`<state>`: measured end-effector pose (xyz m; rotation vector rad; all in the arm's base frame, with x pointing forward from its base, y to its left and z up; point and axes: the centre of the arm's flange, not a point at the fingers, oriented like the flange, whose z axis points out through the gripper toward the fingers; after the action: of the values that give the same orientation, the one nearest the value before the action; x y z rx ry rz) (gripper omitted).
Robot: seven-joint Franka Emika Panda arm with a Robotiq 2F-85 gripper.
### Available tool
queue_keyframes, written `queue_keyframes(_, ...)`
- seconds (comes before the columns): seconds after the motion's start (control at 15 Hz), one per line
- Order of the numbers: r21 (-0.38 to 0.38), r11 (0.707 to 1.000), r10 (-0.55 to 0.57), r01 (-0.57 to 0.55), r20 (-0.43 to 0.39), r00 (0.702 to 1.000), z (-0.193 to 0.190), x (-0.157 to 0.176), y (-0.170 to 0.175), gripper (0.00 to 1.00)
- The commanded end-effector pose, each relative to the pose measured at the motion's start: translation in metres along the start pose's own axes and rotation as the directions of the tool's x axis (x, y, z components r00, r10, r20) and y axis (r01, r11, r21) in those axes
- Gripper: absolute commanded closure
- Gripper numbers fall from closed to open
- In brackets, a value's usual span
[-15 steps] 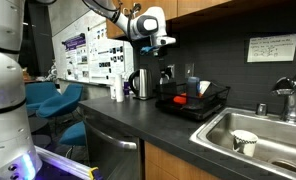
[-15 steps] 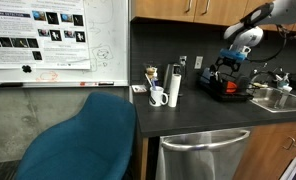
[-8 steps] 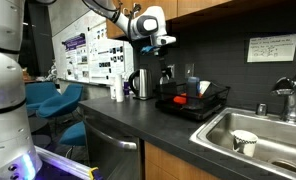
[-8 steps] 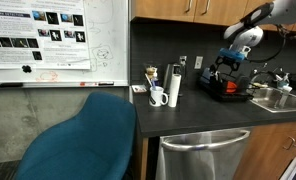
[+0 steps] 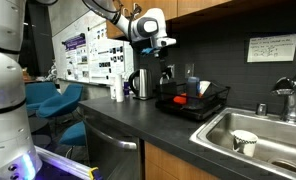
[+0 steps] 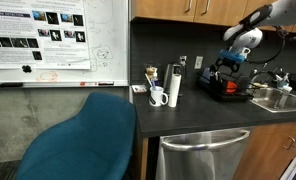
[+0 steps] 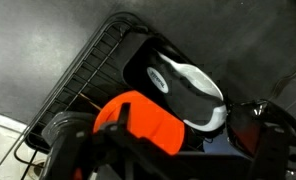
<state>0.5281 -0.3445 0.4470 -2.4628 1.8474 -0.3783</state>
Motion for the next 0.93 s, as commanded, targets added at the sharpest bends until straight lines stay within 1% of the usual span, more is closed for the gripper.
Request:
queue_keyframes(0.0, -0.016, 1.000, 0.010, -0.010, -0.006, 1.000, -0.006, 0.001, 0.004, 0.00)
queue_keyframes(0.27, -0.048, 0.999, -0.014, 0.014, -0.002, 1.000, -0.012, 0.005, 0.010, 0.00)
queue_keyframes(0.87, -0.115, 0.992, -0.057, 0.059, 0.021, 0.998, -0.016, 0.002, 0.014, 0.00)
